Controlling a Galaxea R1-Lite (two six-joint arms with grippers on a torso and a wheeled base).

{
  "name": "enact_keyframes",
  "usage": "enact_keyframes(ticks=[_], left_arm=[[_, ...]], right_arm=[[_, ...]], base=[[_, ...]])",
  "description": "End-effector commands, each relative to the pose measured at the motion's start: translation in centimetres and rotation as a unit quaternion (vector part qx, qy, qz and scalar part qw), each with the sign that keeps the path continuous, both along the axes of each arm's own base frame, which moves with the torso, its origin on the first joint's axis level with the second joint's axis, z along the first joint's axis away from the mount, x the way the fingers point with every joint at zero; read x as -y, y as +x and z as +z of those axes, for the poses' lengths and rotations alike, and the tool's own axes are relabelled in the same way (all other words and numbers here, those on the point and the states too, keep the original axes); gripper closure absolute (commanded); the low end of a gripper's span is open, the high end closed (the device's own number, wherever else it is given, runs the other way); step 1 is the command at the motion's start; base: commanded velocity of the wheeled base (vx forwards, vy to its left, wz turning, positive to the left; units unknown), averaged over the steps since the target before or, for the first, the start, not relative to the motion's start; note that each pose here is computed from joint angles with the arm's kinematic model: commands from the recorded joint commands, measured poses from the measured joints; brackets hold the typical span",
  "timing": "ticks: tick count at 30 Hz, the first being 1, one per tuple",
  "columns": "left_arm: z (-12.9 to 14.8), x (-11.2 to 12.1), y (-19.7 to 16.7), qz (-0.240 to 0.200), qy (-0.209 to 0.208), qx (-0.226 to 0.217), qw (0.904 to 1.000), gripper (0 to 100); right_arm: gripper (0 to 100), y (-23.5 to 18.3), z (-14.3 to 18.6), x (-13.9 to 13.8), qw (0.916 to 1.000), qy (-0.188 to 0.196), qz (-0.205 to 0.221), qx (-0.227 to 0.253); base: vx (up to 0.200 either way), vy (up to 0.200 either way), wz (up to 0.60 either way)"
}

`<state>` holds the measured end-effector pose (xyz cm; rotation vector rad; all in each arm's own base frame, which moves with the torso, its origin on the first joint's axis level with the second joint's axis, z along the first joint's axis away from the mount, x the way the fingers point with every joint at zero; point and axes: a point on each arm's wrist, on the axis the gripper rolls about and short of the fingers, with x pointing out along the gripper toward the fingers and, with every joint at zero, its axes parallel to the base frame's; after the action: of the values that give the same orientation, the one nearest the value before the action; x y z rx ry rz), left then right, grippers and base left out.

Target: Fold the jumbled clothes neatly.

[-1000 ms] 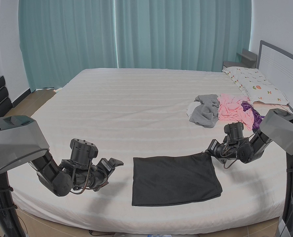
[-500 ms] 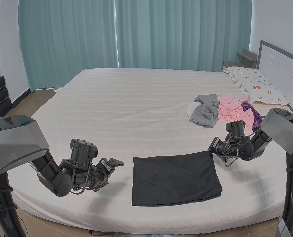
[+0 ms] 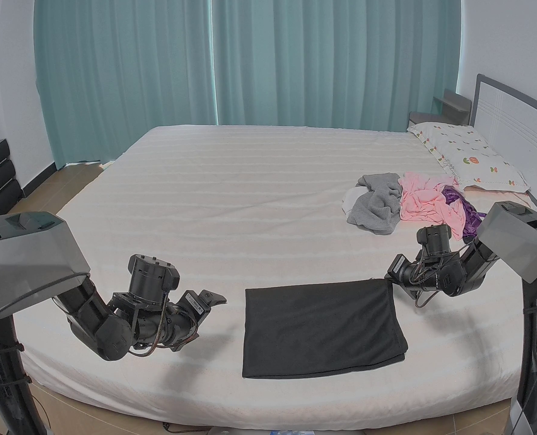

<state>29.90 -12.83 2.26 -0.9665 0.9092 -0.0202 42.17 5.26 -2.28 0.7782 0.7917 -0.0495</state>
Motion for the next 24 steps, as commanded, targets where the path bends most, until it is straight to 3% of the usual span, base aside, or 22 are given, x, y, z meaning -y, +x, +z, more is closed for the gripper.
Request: enact_keyframes(ticks=[1,2,3,12,17,24], left_arm=[[0.0,0.0,0.0,0.000,0.000,0.000,1.0000,0],[0.0,0.0,0.0,0.000,0.000,0.000,1.0000,0],[0.0,0.0,-0.1,-0.001,0.001,0.000,1.0000,0],[0.1,0.0,-0.1,0.000,0.000,0.000,1.0000,0],[0.1,0.3,-0.2,-0.005,0.001,0.000,1.0000,0],[0.1,0.8,-0.5,-0.013,0.001,0.000,0.9999,0]], right_arm=[[100,-0.1,-0.1,-0.1,1.0000,0.001,0.002,0.000],[100,-0.2,0.0,-0.1,1.0000,0.002,0.002,0.002],[0,-0.2,0.3,-0.1,1.0000,0.004,0.003,0.004],[0,-3.9,4.4,1.0,0.9993,0.030,0.002,0.024],[0,-9.1,5.7,1.2,0.9992,0.031,0.005,0.024],[0,-13.2,6.6,1.4,0.9972,0.069,-0.019,0.020]], base=[[0.000,0.000,0.00],[0.000,0.000,0.00],[0.000,0.000,0.00],[0.000,0.000,0.00],[0.000,0.000,0.00],[-0.171,0.000,0.00]])
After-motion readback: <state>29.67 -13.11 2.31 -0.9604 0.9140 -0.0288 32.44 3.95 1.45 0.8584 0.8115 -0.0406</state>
